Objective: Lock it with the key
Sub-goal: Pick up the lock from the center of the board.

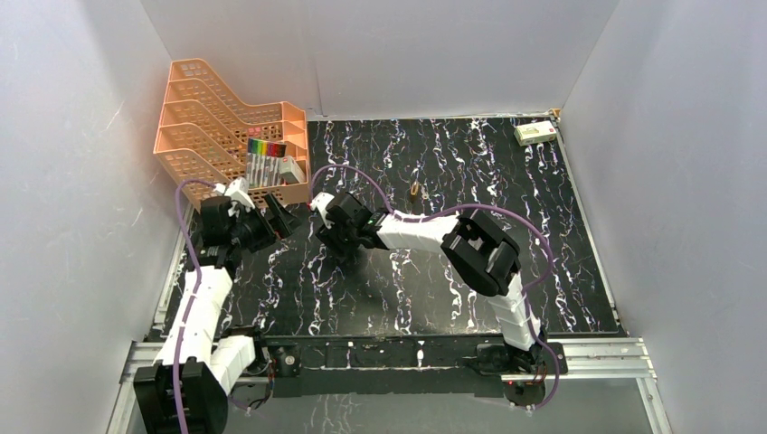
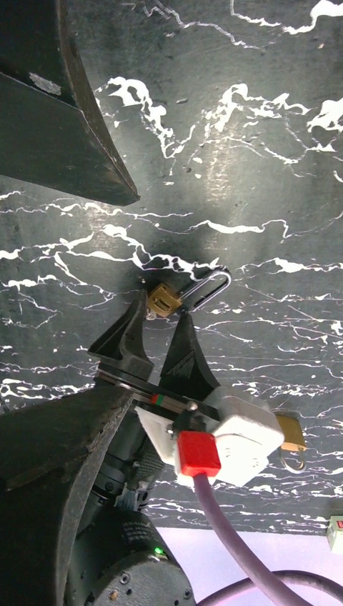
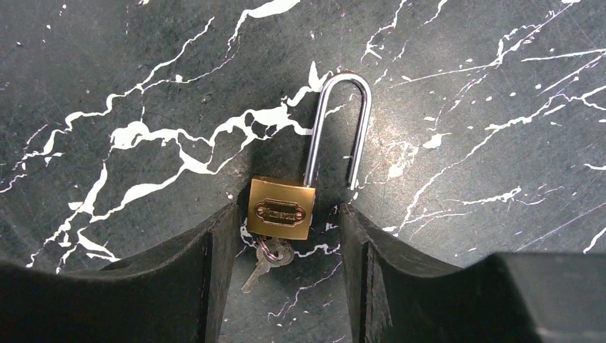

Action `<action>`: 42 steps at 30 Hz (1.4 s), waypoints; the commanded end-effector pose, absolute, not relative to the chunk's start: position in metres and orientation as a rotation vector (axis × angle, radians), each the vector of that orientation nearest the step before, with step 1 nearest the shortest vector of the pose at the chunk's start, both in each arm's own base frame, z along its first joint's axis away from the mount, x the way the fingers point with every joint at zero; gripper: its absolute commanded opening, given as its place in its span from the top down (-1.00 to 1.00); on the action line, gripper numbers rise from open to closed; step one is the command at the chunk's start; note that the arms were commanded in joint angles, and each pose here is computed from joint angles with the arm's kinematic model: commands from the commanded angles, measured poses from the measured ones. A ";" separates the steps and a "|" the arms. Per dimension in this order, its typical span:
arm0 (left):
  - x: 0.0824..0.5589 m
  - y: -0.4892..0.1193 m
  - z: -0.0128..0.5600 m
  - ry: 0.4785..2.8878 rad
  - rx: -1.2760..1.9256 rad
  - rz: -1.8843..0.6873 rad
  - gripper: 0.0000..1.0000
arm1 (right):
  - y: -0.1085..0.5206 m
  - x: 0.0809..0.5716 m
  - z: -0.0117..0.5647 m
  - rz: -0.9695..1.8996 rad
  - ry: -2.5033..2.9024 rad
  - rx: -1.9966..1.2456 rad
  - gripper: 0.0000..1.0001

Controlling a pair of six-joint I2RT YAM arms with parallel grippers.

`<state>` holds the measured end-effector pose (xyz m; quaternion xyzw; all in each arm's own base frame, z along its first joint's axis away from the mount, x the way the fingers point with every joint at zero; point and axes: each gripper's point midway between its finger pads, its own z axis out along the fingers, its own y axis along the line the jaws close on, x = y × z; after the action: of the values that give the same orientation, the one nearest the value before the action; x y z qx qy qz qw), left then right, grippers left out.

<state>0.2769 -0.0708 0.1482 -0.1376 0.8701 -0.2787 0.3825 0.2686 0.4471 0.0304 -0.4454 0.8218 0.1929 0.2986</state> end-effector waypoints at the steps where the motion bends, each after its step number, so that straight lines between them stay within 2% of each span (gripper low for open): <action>1: 0.274 -0.071 0.153 2.165 -0.369 -0.726 -0.97 | 0.463 0.273 0.047 0.589 2.143 -1.125 -0.23; 12: 0.270 -0.068 0.144 2.237 -0.341 -0.694 -0.97 | 0.461 0.276 0.035 0.510 2.192 -1.090 -0.10; 19: 0.278 -0.074 0.159 2.209 -0.276 -0.731 -0.97 | 0.458 0.278 0.027 0.434 2.221 -1.069 0.02; 23: 0.281 -0.106 0.191 2.135 -0.050 -0.960 -0.97 | 0.455 0.279 0.023 0.397 2.235 -1.068 0.11; 27: 0.275 -0.139 0.225 2.077 -0.048 -1.301 -0.97 | 0.454 0.277 0.024 0.397 2.245 -1.056 0.27; 31: 0.266 -0.145 0.249 1.992 0.085 -1.327 -0.97 | 0.453 0.272 0.038 0.439 2.227 -1.058 0.32; 36: 0.231 -0.164 0.285 1.896 0.368 -1.543 -0.97 | 0.452 0.259 0.072 0.558 2.147 -1.064 0.34; 42: 0.190 -0.175 0.323 1.729 0.612 -1.652 -0.97 | 0.437 0.243 0.114 0.663 2.077 -1.031 0.33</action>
<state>0.2373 -0.1648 0.2804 0.1231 0.7274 -0.5798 0.3459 0.2474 0.4251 0.0452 -0.4099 0.8405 0.1897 0.2992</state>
